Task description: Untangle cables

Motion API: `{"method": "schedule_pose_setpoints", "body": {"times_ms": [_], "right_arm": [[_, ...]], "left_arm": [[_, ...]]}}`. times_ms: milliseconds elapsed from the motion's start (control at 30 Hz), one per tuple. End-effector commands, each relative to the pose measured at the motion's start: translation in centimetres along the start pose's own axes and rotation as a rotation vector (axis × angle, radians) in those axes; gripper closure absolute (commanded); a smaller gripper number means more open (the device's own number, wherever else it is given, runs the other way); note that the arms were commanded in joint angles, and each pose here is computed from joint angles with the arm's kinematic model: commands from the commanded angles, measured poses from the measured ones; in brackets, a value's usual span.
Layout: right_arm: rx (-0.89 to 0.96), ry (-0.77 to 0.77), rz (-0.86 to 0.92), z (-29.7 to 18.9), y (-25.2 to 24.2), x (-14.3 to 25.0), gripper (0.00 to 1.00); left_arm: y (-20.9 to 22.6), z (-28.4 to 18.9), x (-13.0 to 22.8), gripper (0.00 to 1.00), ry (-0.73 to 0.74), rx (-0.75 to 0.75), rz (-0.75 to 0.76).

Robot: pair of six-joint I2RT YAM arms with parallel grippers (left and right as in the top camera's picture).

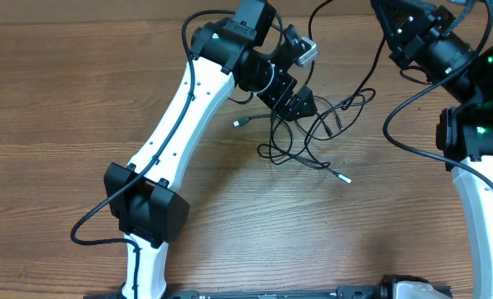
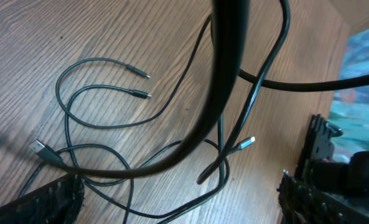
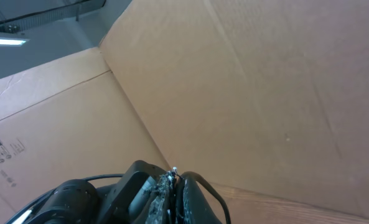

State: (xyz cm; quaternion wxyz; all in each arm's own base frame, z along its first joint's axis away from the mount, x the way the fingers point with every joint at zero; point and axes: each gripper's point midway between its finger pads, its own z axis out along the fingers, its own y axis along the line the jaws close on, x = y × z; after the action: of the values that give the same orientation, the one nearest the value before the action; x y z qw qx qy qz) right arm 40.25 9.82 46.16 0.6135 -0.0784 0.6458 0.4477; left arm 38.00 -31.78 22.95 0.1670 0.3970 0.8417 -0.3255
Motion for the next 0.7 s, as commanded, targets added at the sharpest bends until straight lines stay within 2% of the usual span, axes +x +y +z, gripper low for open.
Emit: {"method": "schedule_pose_setpoints", "body": {"times_ms": [0, 233, 667], "right_arm": [[-0.025, -0.011, -0.027, 0.2, 1.1, -0.8, 0.96], [-0.026, -0.011, -0.028, 0.2, 1.1, -0.8, 0.96], [-0.032, -0.022, -0.041, 0.2, 1.3, -1.1, 0.96]], "left_arm": [[-0.3, -1.5, -0.9, 0.0, -0.03, -0.066, 0.073], [-1.1, -1.3, -1.2, 0.0, -0.041, -0.029, 0.081], [-2.9, 1.8, -0.4, 0.0, 0.031, -0.026, 0.156]]}}
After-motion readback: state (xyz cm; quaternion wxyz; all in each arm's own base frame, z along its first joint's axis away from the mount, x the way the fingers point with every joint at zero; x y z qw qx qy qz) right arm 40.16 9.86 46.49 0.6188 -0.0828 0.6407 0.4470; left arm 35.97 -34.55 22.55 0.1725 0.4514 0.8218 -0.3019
